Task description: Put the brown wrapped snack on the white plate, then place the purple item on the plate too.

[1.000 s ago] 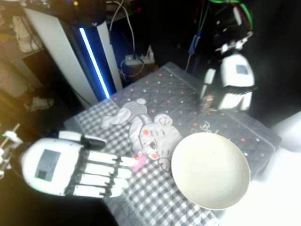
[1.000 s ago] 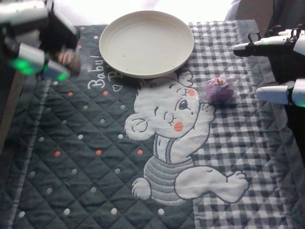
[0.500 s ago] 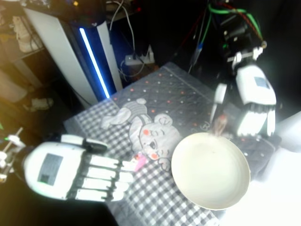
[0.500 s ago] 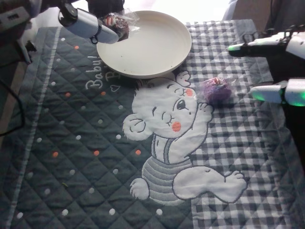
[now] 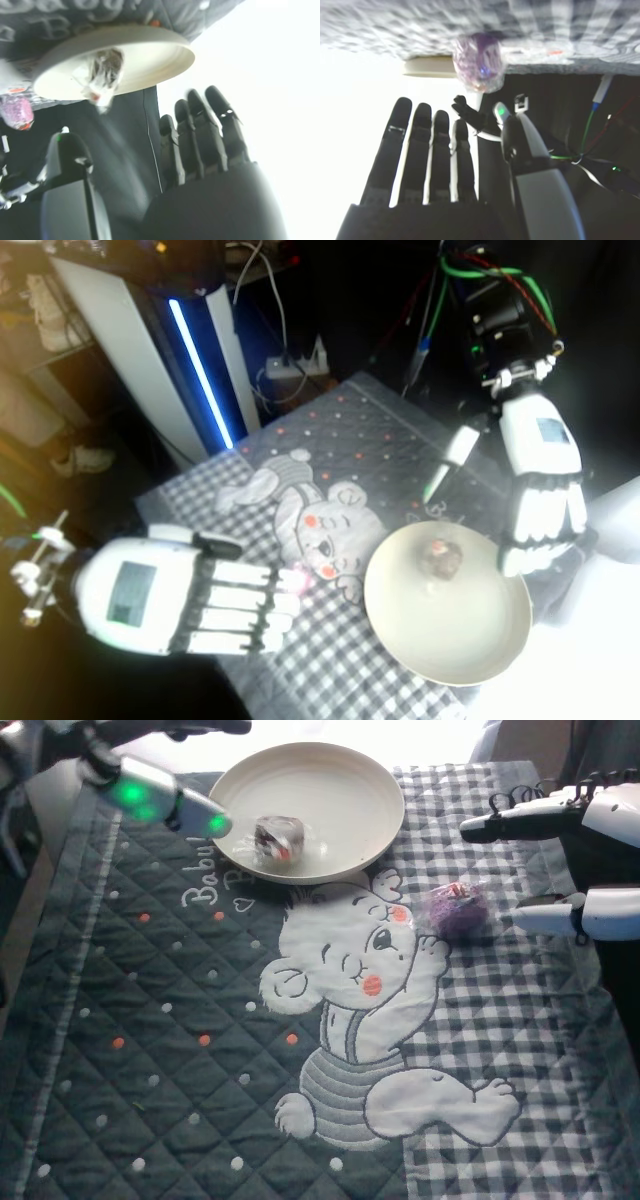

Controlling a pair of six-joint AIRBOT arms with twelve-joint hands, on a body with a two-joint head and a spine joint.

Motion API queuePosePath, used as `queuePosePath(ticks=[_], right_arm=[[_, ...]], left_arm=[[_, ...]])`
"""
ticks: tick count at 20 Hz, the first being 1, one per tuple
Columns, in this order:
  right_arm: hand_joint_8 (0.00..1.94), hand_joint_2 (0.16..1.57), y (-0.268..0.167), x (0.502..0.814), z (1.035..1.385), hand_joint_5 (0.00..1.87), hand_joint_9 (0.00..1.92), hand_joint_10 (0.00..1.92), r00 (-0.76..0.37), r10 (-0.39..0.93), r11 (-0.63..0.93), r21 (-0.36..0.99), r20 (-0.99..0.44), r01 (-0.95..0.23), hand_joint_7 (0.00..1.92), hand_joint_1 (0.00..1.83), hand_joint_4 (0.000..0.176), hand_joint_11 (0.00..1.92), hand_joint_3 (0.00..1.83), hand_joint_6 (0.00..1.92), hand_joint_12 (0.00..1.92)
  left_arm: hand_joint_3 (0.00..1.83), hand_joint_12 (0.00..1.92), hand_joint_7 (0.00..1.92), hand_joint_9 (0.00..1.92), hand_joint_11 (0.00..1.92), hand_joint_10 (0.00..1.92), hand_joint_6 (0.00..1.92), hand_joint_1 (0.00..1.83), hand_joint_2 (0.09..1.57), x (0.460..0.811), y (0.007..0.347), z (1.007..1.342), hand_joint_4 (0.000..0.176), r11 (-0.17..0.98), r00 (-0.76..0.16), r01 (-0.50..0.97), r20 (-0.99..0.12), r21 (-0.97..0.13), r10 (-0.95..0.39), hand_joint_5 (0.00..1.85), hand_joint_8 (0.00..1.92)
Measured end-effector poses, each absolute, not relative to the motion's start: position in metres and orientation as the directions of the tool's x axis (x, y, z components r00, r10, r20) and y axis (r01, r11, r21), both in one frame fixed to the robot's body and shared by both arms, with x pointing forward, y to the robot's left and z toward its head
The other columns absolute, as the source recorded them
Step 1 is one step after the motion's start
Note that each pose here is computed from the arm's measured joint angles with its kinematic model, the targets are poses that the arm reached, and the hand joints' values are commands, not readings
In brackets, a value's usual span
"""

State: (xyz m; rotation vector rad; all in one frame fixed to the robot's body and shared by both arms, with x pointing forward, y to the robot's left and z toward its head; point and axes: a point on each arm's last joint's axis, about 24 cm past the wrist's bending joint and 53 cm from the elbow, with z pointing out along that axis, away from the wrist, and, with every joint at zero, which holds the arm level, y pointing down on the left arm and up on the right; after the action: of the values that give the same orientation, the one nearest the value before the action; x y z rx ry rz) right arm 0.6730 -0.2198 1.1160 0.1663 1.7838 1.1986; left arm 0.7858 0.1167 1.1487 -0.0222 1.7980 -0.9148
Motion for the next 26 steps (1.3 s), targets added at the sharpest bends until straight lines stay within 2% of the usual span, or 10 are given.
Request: queuePosePath(ticks=[5, 7, 8, 10, 12, 13, 15, 21, 24, 26], right_arm=[[0.00, 1.16, -0.218, 0.674, 1.118, 0.41, 0.40, 0.00, -0.543, 0.564, 0.506, 0.780, -0.622, -0.368, 0.43, 0.81, 0.066, 0.06, 0.00, 0.00, 0.74], [0.00, 1.15, -0.219, 0.676, 1.120, 0.43, 0.38, 0.00, -0.539, 0.566, 0.507, 0.779, -0.624, -0.369, 0.42, 0.82, 0.050, 0.00, 0.00, 0.00, 0.91], [0.01, 1.14, -0.219, 0.676, 1.119, 0.44, 0.41, 0.01, -0.539, 0.566, 0.508, 0.779, -0.624, -0.368, 0.44, 0.86, 0.038, 0.00, 0.00, 0.00, 0.99], [0.00, 1.13, -0.218, 0.678, 1.115, 0.43, 0.38, 0.00, -0.542, 0.564, 0.515, 0.779, -0.623, -0.358, 0.41, 0.88, 0.037, 0.00, 0.00, 0.00, 0.92], [0.00, 1.13, -0.212, 0.679, 1.106, 0.43, 0.35, 0.00, -0.558, 0.537, 0.536, 0.766, -0.633, -0.355, 0.39, 0.89, 0.040, 0.00, 0.00, 0.00, 0.83], [0.00, 1.11, -0.209, 0.681, 1.099, 0.44, 0.36, 0.00, -0.565, 0.523, 0.546, 0.760, -0.639, -0.354, 0.39, 0.90, 0.051, 0.00, 0.00, 0.00, 0.86], [0.01, 1.10, -0.204, 0.686, 1.081, 0.47, 0.48, 0.03, -0.594, 0.516, 0.552, 0.770, -0.616, -0.319, 0.46, 0.93, 0.058, 0.10, 0.00, 0.00, 0.96], [0.01, 1.06, -0.192, 0.692, 1.066, 0.54, 0.57, 0.02, -0.616, 0.473, 0.590, 0.745, -0.630, -0.310, 0.54, 1.00, 0.010, 0.18, 0.00, 0.01, 0.97], [0.02, 1.04, -0.142, 0.706, 1.086, 0.66, 0.76, 0.06, -0.603, 0.413, 0.569, 0.710, -0.683, -0.414, 0.68, 0.95, 0.035, 0.24, 0.00, 0.01, 1.26], [0.04, 1.03, -0.128, 0.699, 1.083, 0.82, 0.94, 0.13, -0.614, 0.382, 0.556, 0.702, -0.691, -0.445, 0.87, 1.00, 0.000, 0.46, 0.00, 0.02, 1.30]], left_arm=[[0.00, 0.52, 0.22, 0.13, 0.00, 0.00, 0.00, 0.78, 0.91, 0.734, 0.145, 1.148, 0.120, 0.634, -0.469, 0.424, -0.756, -0.646, -0.457, 0.27, 0.00], [0.00, 0.39, 0.19, 0.12, 0.00, 0.00, 0.00, 0.71, 0.91, 0.705, 0.159, 1.146, 0.117, 0.604, -0.490, 0.423, -0.731, -0.675, -0.474, 0.24, 0.00], [0.00, 0.52, 0.21, 0.15, 0.00, 0.00, 0.00, 0.73, 0.91, 0.695, 0.164, 1.145, 0.089, 0.591, -0.498, 0.421, -0.720, -0.688, -0.483, 0.26, 0.00], [0.00, 0.65, 0.22, 0.18, 0.00, 0.01, 0.00, 0.70, 0.92, 0.679, 0.172, 1.145, 0.089, 0.573, -0.504, 0.415, -0.703, -0.707, -0.503, 0.27, 0.00], [0.00, 0.84, 0.21, 0.22, 0.00, 0.01, 0.00, 0.70, 0.92, 0.669, 0.177, 1.142, 0.123, 0.564, -0.510, 0.405, -0.690, -0.720, -0.514, 0.30, 0.00], [0.00, 0.82, 0.21, 0.22, 0.00, 0.00, 0.00, 0.70, 0.93, 0.668, 0.180, 1.139, 0.118, 0.559, -0.511, 0.398, -0.682, -0.727, -0.524, 0.30, 0.00], [0.00, 0.81, 0.25, 0.24, 0.00, 0.01, 0.01, 0.76, 0.92, 0.668, 0.185, 1.136, 0.060, 0.564, -0.512, 0.380, -0.674, -0.733, -0.532, 0.33, 0.01], [0.00, 0.73, 0.26, 0.22, 0.00, 0.00, 0.00, 0.74, 0.93, 0.668, 0.184, 1.133, 0.046, 0.564, -0.516, 0.373, -0.670, -0.737, -0.533, 0.32, 0.00], [0.00, 0.69, 0.25, 0.20, 0.00, 0.00, 0.00, 0.70, 0.94, 0.658, 0.197, 1.117, 0.051, 0.555, -0.529, 0.329, -0.636, -0.764, -0.562, 0.31, 0.00], [0.00, 0.70, 0.25, 0.20, 0.00, 0.00, 0.00, 0.70, 0.93, 0.656, 0.199, 1.108, 0.063, 0.575, -0.542, 0.315, -0.641, -0.755, -0.544, 0.30, 0.00]])
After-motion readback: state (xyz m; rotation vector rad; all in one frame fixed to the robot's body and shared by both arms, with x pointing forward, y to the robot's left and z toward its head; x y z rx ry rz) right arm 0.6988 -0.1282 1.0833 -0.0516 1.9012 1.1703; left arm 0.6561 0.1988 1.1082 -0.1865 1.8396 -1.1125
